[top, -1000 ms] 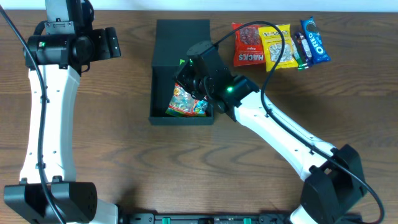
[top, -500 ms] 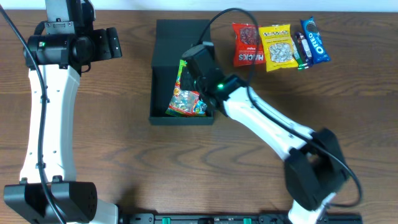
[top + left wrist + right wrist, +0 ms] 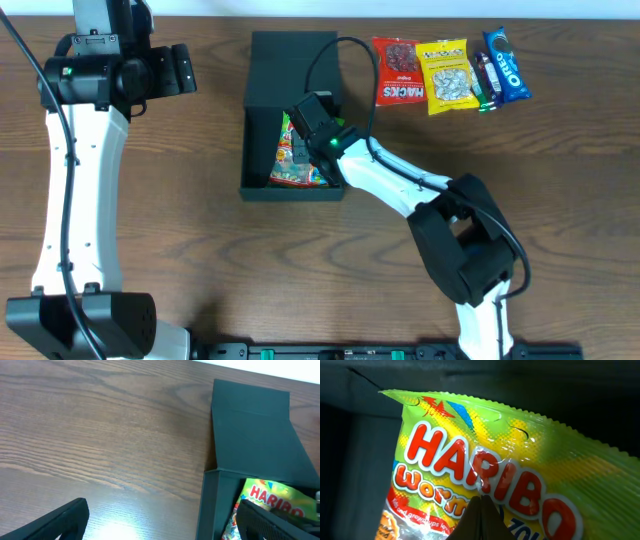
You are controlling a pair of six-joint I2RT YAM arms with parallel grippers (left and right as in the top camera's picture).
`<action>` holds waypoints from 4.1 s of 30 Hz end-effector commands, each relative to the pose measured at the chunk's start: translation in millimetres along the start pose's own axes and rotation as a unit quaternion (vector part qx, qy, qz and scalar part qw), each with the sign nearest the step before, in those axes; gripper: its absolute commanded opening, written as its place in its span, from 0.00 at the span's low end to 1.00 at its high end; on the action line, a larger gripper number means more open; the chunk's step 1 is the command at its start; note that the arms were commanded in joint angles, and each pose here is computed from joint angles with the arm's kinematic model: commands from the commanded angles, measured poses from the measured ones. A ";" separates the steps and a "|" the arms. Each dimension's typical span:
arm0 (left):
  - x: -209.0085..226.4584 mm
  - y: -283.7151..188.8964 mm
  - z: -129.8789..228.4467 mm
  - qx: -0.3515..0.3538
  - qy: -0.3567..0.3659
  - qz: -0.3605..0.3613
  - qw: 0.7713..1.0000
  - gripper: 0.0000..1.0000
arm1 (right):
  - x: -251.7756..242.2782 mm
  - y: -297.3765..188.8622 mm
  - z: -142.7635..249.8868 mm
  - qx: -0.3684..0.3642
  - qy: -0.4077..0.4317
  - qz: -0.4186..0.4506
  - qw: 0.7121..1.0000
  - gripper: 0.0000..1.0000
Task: Pack container
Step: 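Lower the Haribo bag into the box and open the right gripper, then move the right gripper to the blue Oreo pack and grasp it, then place the Oreo pack upright in the box's left side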
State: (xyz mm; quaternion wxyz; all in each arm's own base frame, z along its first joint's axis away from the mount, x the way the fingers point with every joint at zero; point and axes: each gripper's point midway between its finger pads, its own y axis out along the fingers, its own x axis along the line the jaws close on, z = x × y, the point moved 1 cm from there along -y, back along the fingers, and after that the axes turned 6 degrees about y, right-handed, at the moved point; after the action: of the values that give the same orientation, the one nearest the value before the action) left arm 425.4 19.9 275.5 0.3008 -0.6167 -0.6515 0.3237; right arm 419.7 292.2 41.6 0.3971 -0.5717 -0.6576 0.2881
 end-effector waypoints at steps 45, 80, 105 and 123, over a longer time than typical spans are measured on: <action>-0.4 -6.7 -2.1 -0.010 -0.003 0.007 1.000 0.95 | -424.0 -73.2 -203.2 -0.106 -0.025 0.195 0.975 0.86; -5.2 -6.9 -3.1 -0.010 -0.067 0.023 0.997 0.95 | -453.4 25.9 -175.6 -0.093 -0.052 0.143 0.984 0.76; -5.9 -7.0 -4.6 -0.013 -0.072 0.025 0.997 0.95 | -449.5 22.3 -180.5 -0.107 0.004 0.128 0.986 0.31; 2.0 -6.9 5.2 0.006 -0.034 0.007 0.999 0.95 | -242.0 -190.5 -239.1 -0.162 0.035 -0.040 0.985 0.24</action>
State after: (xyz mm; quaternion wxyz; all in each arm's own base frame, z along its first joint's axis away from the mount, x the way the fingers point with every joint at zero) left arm 423.1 12.9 273.6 0.2640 -0.6100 -0.6504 0.3676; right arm 542.2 -61.3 264.7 0.2900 -0.6743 -0.6581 0.1680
